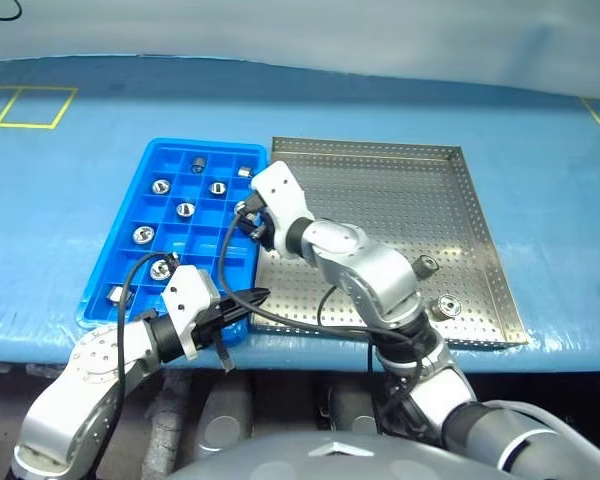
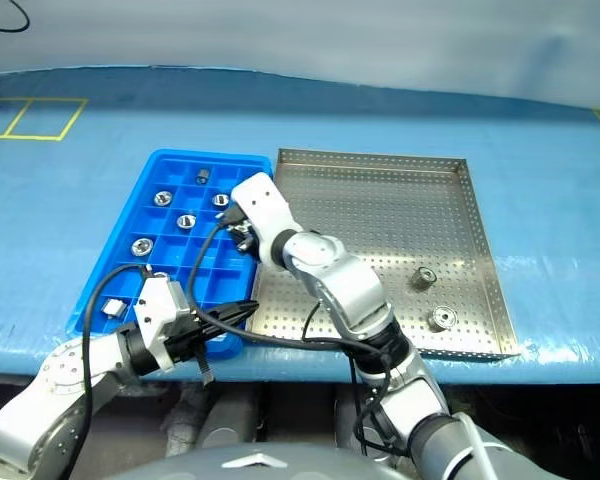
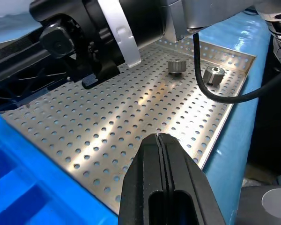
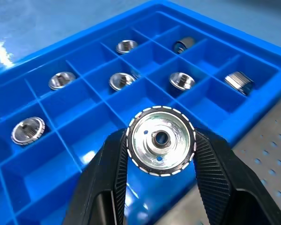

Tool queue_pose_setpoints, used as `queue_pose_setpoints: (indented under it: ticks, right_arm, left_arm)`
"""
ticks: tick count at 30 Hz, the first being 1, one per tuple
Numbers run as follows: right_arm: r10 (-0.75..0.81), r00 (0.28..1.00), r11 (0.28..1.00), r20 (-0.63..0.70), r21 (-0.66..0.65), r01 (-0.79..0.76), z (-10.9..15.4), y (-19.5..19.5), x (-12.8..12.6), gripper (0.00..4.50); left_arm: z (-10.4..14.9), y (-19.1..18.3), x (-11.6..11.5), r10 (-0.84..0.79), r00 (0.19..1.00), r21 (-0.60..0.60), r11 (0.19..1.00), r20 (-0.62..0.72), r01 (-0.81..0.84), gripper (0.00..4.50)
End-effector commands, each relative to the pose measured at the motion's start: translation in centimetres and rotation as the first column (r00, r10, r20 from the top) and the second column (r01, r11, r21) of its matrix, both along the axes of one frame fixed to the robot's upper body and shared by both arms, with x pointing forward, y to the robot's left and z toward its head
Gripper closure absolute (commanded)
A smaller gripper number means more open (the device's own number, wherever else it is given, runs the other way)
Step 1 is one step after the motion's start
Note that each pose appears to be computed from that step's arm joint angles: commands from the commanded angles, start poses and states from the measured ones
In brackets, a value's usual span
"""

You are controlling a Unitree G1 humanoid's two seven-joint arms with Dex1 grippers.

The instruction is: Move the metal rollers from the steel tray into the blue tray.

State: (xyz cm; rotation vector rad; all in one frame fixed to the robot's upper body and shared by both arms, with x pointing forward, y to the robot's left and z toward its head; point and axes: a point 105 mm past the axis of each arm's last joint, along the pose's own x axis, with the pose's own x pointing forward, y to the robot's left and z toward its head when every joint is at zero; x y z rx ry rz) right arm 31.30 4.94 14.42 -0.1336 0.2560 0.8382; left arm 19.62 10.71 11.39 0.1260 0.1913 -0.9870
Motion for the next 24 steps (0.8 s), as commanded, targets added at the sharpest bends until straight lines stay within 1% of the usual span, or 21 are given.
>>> queue_pose_setpoints:
  ticks: [1, 6, 11, 17, 23, 24]
  right_arm:
    - [0.041, 0.998, 0.997, 0.054, 0.057, -0.044, 1.8, 1.7, 0.3, 2.81]
    - [0.108, 0.994, 0.994, 0.018, 0.033, -0.108, 0.1, 4.0, 0.2, 2.81]
    - [0.155, 0.988, 0.988, -0.02, 0.013, -0.155, -1.3, 5.3, -0.1, 2.81]
    - [0.169, 0.984, 0.986, -0.054, -0.003, -0.169, -2.8, 6.0, -0.1, 2.81]
    - [0.171, 0.981, 0.985, -0.088, -0.012, -0.173, -3.7, 6.3, 0.1, 2.81]
    - [0.172, 0.98, 0.985, -0.098, -0.011, -0.173, -3.9, 6.4, 0.1, 2.46]
  left_arm:
    - [1.6, -0.4, -0.7, -0.011, 0.998, -0.035, 0.999, 0.061, 0.013, 4.5]
    - [1.5, -0.3, -1.2, 0.003, 0.999, -0.036, 0.999, 0.051, -0.001, 4.5]
    - [0.9, 0.3, -1.4, 0.017, 0.999, -0.026, 1.0, 0.041, -0.015, 4.5]
    - [0.5, 0.7, -1.7, 0.018, 0.999, -0.025, 1.0, 0.038, -0.017, 4.5]
    - [0.3, 0.8, -1.8, 0.011, 0.999, -0.021, 1.0, 0.037, -0.01, 4.5]
    - [0.2, 0.8, -1.8, 0.009, 0.999, -0.021, 1.0, 0.037, -0.008, 4.5]
